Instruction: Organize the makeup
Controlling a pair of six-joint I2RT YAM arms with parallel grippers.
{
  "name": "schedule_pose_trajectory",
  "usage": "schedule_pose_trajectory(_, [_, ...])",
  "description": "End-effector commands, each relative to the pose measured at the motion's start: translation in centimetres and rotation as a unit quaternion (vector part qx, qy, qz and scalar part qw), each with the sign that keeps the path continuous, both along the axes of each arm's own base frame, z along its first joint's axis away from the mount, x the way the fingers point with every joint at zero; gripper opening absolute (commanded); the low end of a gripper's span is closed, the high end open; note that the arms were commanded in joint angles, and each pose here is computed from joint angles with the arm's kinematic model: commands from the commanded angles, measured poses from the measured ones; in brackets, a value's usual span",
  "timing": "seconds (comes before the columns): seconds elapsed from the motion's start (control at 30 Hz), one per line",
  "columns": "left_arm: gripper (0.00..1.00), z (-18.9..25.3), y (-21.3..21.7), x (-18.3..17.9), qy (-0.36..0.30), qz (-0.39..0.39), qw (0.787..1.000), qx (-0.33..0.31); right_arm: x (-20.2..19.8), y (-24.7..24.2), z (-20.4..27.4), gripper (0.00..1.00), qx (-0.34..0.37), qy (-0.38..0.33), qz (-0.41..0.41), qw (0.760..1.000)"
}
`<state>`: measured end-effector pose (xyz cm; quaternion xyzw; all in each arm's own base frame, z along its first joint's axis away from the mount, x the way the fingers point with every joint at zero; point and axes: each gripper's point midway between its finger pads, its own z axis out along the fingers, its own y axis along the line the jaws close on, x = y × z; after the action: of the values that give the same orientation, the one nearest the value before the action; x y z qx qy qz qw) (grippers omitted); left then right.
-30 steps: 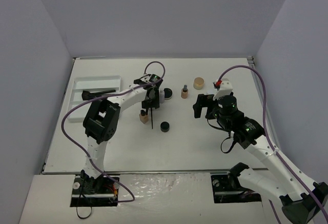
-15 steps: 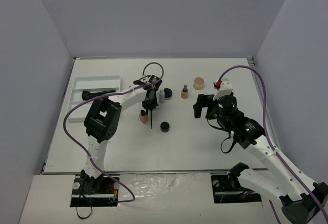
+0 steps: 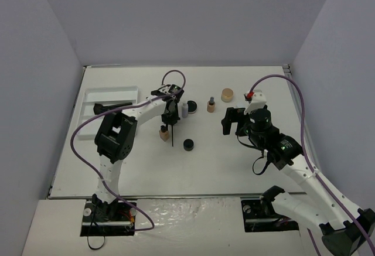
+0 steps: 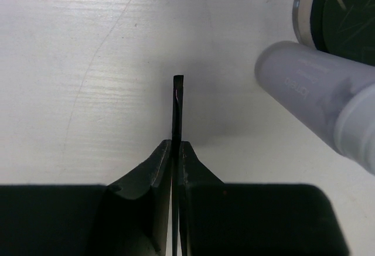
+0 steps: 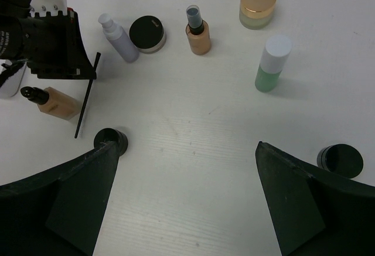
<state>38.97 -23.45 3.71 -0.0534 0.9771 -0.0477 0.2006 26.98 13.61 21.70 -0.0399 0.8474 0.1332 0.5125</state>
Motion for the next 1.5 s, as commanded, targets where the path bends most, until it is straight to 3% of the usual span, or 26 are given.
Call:
schedule_pose_trajectory(0.0, [0.0,13.1,-0.5,3.0,-0.123,0.022,0.988,-0.095,0.7,-0.3,2.4,1.0,0.009,-0.039,-0.009,0.999])
schedule_pose_trajectory(0.23, [0.0,22.0,2.1,4.9,-0.198,0.07,0.955,-0.208,0.8,-0.3,2.6,1.0,0.008,-0.04,-0.009,0.999])
schedule_pose_trajectory(0.4, [0.0,24.7,7.3,6.0,-0.245,0.155,0.925,-0.245,1.0,-0.3,2.8,1.0,0.008,-0.041,-0.01,0.999])
schedule_pose_trajectory(0.57, [0.0,22.5,15.1,6.7,-0.26,0.282,0.895,-0.227,1.1,-0.1,2.7,1.0,0.009,-0.039,-0.008,0.999])
schedule_pose_trajectory(0.8, [0.0,19.7,25.5,6.9,-0.303,0.465,0.804,-0.213,1.0,-0.5,2.4,1.0,0.006,-0.038,-0.014,0.999])
schedule_pose_trajectory(0.97, [0.0,17.6,30.3,7.1,-0.318,0.558,0.735,-0.219,0.8,-0.7,2.4,1.0,0.009,-0.039,-0.016,0.999])
schedule_pose_trajectory(1.03, [0.0,16.8,31.3,7.4,-0.317,0.579,0.719,-0.217,0.8,-0.8,2.4,1.0,0.008,-0.04,-0.019,0.999])
schedule_pose_trajectory(1.2, [0.0,14.4,33.6,8.1,-0.309,0.617,0.696,-0.199,0.9,-1.2,2.0,1.0,0.002,-0.038,-0.025,0.999])
schedule_pose_trajectory(1.47, [0.01,12.0,35.2,8.9,-0.298,0.642,0.682,-0.183,1.2,-1.5,1.7,1.0,-0.006,-0.036,-0.032,0.999])
